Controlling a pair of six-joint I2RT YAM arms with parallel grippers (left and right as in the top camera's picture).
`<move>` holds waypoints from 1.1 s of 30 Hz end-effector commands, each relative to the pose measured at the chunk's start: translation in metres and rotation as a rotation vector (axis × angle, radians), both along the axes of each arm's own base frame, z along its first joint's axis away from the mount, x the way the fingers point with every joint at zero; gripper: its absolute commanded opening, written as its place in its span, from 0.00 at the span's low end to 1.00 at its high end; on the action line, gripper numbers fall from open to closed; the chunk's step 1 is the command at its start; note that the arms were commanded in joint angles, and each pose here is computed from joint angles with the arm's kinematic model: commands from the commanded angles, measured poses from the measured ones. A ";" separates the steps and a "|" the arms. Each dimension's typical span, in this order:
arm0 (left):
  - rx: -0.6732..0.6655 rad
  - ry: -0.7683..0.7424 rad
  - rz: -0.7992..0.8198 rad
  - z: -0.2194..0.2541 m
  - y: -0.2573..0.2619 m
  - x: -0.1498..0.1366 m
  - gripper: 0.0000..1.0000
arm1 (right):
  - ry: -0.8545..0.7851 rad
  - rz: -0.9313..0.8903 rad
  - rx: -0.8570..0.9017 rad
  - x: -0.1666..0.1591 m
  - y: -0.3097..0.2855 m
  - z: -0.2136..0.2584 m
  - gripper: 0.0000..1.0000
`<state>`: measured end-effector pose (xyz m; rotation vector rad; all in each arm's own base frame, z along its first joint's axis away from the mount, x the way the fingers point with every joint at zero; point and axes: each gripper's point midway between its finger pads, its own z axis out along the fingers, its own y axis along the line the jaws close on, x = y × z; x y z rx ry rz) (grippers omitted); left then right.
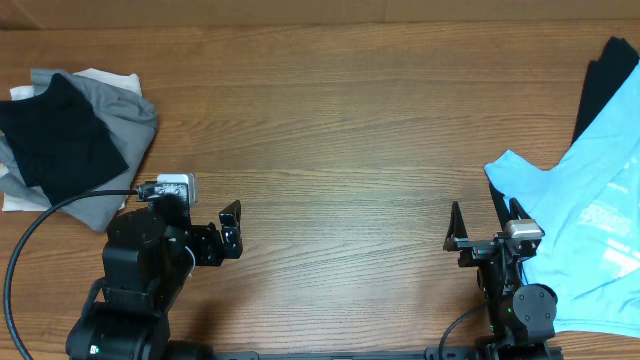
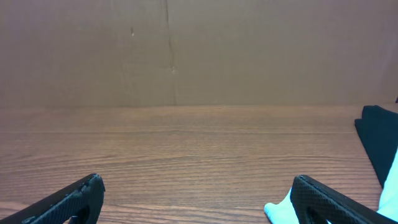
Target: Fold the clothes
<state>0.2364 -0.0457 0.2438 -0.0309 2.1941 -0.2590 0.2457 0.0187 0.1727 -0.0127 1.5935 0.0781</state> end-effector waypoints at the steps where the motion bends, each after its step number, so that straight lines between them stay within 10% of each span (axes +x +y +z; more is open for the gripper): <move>1: 0.002 -0.005 0.014 0.000 0.002 0.000 1.00 | -0.006 -0.004 -0.006 0.000 -0.001 -0.001 1.00; 11: 0.022 -0.024 0.042 -0.063 0.014 -0.025 1.00 | -0.006 -0.004 -0.006 0.000 -0.001 -0.001 1.00; 26: 0.132 -0.707 0.022 -0.051 0.018 0.008 1.00 | -0.006 -0.004 -0.006 0.000 -0.001 -0.001 1.00; 33: 0.170 -0.588 0.034 -0.082 0.026 0.009 1.00 | -0.006 -0.004 -0.006 0.000 -0.001 -0.001 1.00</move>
